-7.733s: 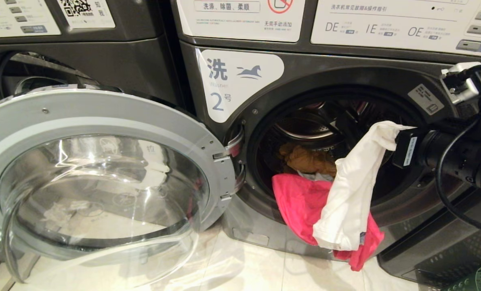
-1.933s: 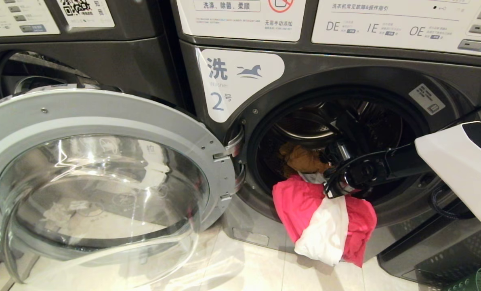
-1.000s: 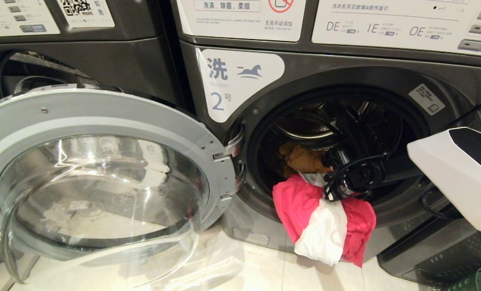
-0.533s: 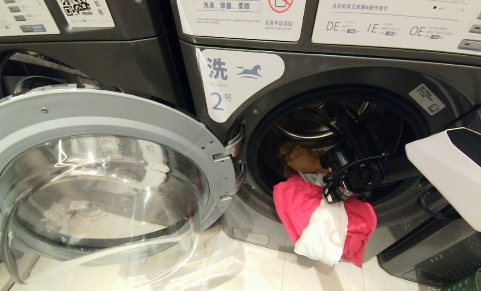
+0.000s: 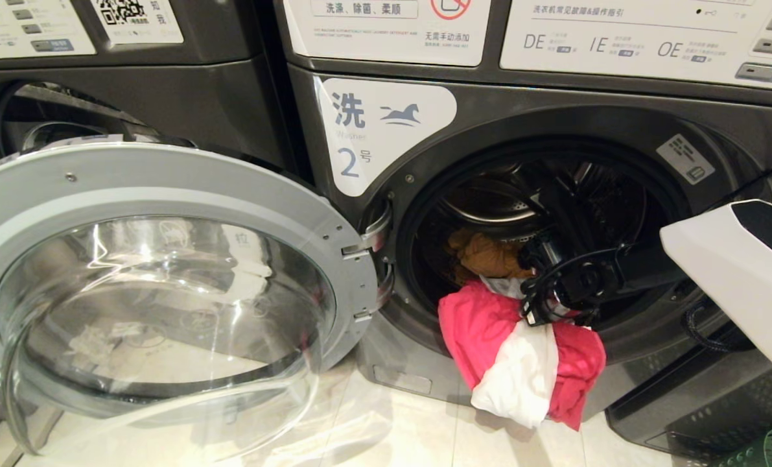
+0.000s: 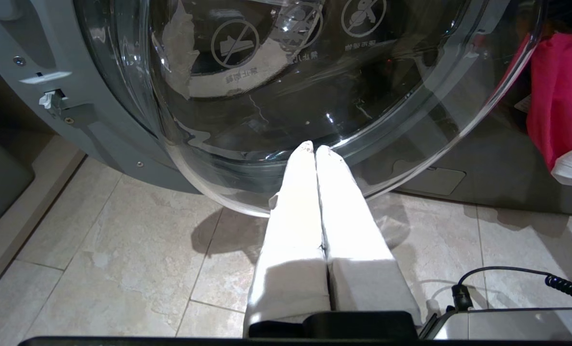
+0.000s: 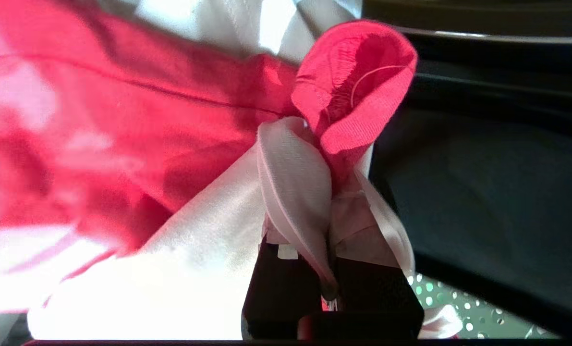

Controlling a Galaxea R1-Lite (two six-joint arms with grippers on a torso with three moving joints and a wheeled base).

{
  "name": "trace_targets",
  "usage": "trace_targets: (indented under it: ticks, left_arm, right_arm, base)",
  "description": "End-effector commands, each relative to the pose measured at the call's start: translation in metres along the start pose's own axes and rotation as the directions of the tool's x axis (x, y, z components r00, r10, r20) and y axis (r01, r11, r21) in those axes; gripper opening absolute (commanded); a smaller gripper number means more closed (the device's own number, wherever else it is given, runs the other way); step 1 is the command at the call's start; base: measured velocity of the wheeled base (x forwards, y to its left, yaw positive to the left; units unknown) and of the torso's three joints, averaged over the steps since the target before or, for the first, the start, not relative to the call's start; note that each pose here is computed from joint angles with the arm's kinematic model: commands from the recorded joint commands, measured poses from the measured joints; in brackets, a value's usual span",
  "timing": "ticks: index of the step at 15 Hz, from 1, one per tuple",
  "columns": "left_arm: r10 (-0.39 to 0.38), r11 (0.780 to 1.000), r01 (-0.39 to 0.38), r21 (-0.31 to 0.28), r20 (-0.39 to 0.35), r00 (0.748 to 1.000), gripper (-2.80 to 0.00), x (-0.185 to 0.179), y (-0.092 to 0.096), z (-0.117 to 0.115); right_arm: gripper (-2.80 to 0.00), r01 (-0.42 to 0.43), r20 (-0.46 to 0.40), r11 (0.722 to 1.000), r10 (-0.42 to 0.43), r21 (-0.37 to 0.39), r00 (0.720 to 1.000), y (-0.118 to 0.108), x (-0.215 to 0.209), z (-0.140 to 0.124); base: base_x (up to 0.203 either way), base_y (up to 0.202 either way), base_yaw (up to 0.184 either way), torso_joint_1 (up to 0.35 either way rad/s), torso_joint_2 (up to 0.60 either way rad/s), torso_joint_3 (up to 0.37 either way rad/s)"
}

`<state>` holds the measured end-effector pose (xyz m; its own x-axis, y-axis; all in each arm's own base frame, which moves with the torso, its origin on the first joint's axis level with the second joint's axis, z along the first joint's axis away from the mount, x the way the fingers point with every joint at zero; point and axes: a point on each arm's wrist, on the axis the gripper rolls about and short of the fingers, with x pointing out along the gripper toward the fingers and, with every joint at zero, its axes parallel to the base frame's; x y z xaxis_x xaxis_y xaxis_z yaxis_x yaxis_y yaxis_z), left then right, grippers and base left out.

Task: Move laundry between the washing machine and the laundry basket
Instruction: Pick a cloth and place it into the basket

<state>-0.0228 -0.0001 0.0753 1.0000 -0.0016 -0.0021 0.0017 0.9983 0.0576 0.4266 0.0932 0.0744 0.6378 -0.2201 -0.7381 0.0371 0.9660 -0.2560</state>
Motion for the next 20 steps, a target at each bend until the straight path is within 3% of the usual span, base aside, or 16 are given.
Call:
trace_targets:
  ticks: [1, 6, 13, 17, 20]
  left_arm:
    - [0.0, 1.0, 0.0, 0.001, 0.001, 1.0, -2.8, 0.0, 0.0, 0.0]
    - [0.0, 1.0, 0.0, 0.001, 0.001, 1.0, -2.8, 0.0, 0.0, 0.0]
    - [0.0, 1.0, 0.0, 0.001, 0.001, 1.0, -2.8, 0.0, 0.0, 0.0]
    - [0.0, 1.0, 0.0, 0.001, 0.001, 1.0, -2.8, 0.0, 0.0, 0.0]
    - [0.0, 1.0, 0.0, 0.001, 0.001, 1.0, -2.8, 0.0, 0.0, 0.0]
  right_arm:
    - [-2.8, -0.02, 0.039, 1.0, 0.02, 0.0, 0.999, -0.001, -0.024, 0.006]
    - [-2.8, -0.073, 0.026, 0.996, 0.074, -0.052, 0.997, 0.002, -0.078, -0.021]
    - [-2.8, -0.134, 0.113, 0.988, 0.142, -0.072, 0.983, -0.026, -0.171, -0.058]
    - [-2.8, -0.231, 0.262, 0.968, 0.249, -0.096, 0.932, -0.048, -0.239, -0.079]
    - [-2.8, -0.289, 0.33, 0.938, 0.339, -0.194, 0.881, -0.062, -0.284, -0.096]
  base:
    - [0.0, 0.0, 0.0, 0.0, 0.0, 0.0]
    - [0.0, 0.0, 0.0, 0.0, 0.0, 0.0]
    - [0.0, 0.0, 0.0, 0.0, 0.0, 0.0]
    - [0.0, 0.0, 0.0, 0.0, 0.0, 0.0]
    - [0.0, 0.0, 0.0, 0.0, 0.0, 0.0]
